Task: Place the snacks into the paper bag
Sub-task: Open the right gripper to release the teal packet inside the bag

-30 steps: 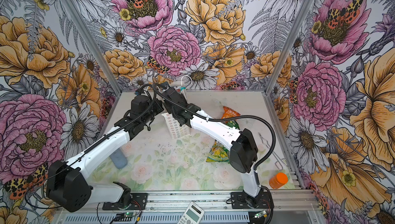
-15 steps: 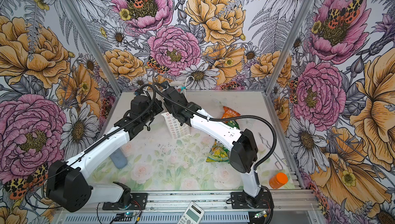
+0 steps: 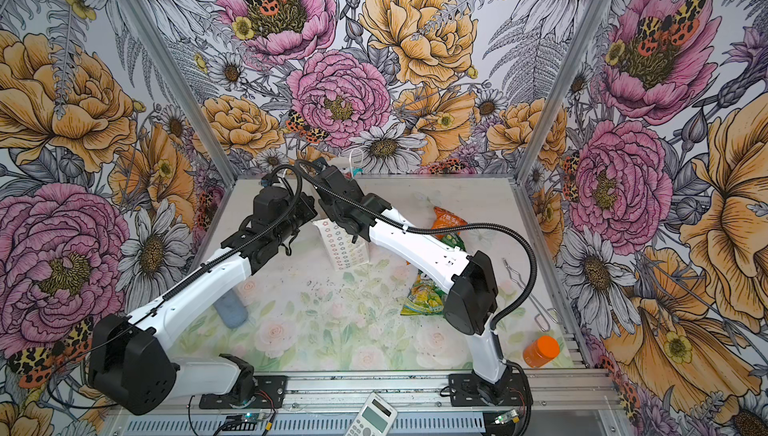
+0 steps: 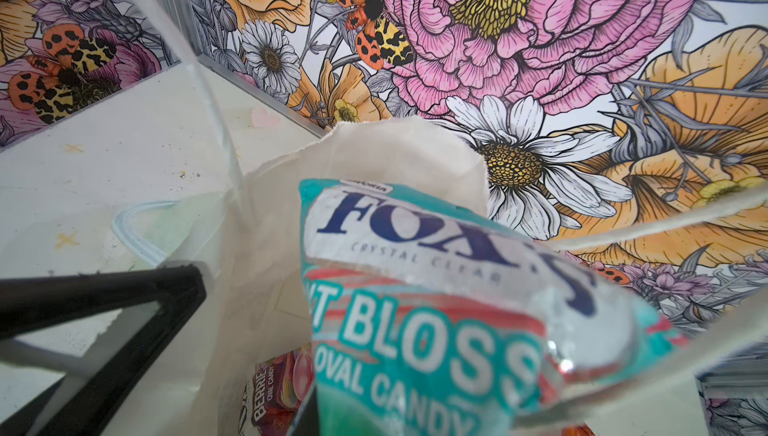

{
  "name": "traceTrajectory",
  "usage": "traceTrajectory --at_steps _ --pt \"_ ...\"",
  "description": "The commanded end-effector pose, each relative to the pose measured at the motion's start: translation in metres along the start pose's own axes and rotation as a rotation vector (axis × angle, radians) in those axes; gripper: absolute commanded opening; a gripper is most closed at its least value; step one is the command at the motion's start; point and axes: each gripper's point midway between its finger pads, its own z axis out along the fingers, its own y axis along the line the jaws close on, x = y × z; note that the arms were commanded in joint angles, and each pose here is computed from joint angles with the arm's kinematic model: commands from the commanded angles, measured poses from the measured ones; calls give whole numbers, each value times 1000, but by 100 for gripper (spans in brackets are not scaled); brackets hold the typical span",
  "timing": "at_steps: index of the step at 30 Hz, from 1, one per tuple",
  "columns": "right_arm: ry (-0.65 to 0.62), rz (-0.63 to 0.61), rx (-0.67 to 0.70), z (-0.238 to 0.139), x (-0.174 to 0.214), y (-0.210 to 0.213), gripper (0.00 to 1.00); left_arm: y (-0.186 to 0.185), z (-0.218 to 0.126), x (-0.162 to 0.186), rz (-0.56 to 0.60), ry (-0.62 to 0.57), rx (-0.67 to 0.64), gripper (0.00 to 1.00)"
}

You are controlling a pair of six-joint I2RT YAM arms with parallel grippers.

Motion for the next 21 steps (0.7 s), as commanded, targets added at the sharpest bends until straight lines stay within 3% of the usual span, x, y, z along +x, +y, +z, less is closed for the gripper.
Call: traceTrajectory --at_steps 1,10,15,21 --pt "12 -31 -31 0 -3 10 5 1 -1 0 -19 -1 11 0" --pt "53 -58 -38 2 2 12 6 1 -2 -2 -19 -6 9 0" --pt "50 -59 -43 0 0 12 27 1 -1 0 -18 -1 9 0" --pt "40 -54 -61 -3 -4 13 40 0 0 1 -17 3 10 0"
